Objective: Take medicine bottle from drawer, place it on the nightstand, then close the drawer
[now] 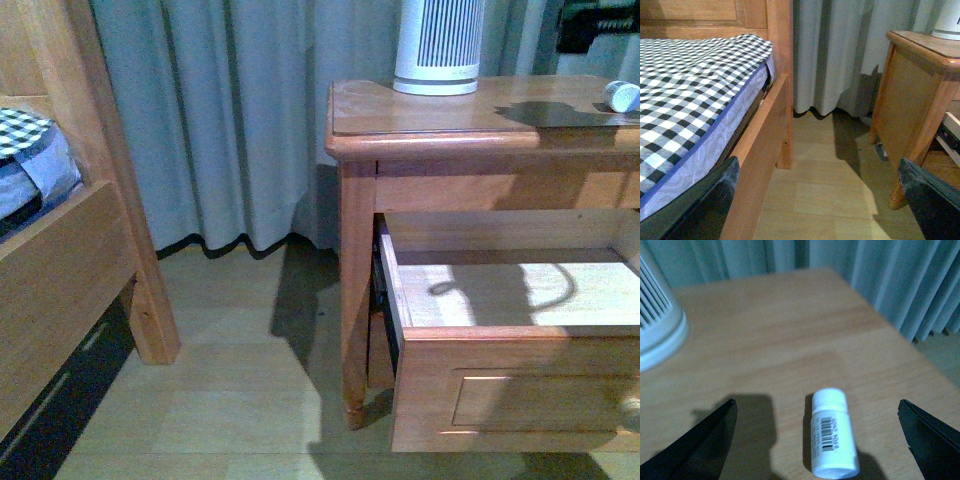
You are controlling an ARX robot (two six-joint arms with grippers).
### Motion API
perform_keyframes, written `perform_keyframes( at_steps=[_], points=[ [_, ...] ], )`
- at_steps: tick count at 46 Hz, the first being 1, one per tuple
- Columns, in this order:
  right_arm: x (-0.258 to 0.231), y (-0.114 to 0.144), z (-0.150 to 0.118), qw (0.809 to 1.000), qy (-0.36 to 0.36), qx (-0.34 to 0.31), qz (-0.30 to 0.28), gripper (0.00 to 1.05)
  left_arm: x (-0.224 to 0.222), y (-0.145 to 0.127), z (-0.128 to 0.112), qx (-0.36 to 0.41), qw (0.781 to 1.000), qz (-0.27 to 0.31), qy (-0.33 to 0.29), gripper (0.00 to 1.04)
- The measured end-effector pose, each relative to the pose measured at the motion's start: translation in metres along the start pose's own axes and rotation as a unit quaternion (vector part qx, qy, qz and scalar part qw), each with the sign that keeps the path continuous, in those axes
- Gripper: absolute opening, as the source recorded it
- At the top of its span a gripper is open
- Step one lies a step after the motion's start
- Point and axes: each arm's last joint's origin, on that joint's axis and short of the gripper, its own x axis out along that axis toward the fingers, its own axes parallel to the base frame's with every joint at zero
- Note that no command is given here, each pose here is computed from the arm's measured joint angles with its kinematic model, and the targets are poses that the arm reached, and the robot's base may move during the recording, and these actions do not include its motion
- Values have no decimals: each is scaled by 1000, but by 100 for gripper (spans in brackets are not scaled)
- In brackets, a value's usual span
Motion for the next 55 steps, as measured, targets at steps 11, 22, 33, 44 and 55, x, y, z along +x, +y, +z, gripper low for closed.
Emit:
perform_keyframes(
  at_steps=[11,22,33,44,55],
  points=[
    [-124,-20,37,995,-85,52,14,98,0,0,0,0,1000,0,0,98],
    [-233,-37,-38,993,-75,53,72,98,0,0,0,0,1000,0,0,98],
    [-290,-60,-179,992,79,-5,98,98,0,0,0,0,1000,0,0,98],
    [-274,-63,-205,992,86,-2,88,98,0,0,0,0,1000,0,0,98],
    [-228,-62,-227,990,130,-14,58,98,0,0,0,0,1000,0,0,98]
  ],
)
